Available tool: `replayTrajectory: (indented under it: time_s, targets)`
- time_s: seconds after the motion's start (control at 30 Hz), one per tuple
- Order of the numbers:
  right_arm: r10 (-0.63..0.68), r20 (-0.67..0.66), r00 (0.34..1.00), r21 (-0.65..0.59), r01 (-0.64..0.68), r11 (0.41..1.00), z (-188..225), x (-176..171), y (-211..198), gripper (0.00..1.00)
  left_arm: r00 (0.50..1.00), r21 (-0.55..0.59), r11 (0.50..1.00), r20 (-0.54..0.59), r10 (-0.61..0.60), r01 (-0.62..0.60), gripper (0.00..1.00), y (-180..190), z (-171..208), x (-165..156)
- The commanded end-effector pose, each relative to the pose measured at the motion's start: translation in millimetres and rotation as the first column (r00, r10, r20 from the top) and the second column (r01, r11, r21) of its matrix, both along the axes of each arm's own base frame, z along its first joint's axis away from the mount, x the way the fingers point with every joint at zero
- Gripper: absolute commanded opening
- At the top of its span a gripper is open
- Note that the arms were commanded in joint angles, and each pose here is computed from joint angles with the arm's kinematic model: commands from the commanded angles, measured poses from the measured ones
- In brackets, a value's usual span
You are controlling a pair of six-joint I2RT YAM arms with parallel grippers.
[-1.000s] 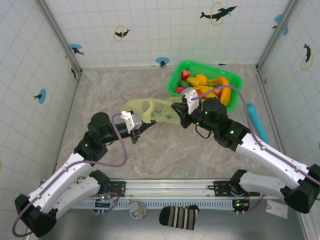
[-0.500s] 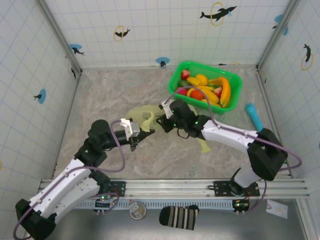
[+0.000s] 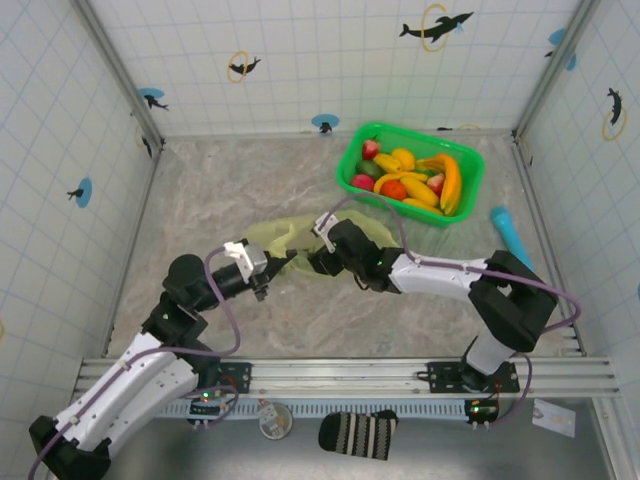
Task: Place the fake fruits into the plastic bag and tie a complex knot
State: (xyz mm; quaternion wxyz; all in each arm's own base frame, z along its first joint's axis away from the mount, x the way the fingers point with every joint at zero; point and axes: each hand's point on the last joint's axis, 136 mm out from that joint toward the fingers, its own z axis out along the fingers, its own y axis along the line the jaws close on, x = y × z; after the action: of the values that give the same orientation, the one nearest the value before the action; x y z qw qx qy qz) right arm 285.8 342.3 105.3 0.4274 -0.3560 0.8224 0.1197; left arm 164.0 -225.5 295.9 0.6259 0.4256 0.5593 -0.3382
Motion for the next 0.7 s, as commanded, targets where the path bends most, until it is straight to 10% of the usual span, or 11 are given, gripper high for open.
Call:
replayTrajectory:
  time_s: [0.0,0.4,0.67]
  targets:
    - [-0.019,-0.010,1.000,-0.088,0.018,0.996,-24,-3,-15,0.99,0.996,-0.036,0.996,0.010,0.088,-0.087,0.00,8,4,12]
    - [-0.080,0.152,0.985,0.246,0.041,0.968,116,23,4,0.97,0.992,0.066,0.998,-0.126,0.019,-0.011,0.00,-7,-42,13]
    - [0.137,0.058,0.989,0.430,-0.149,0.890,157,-6,13,0.91,0.963,0.053,0.984,-0.202,0.177,-0.170,0.00,-2,-38,48]
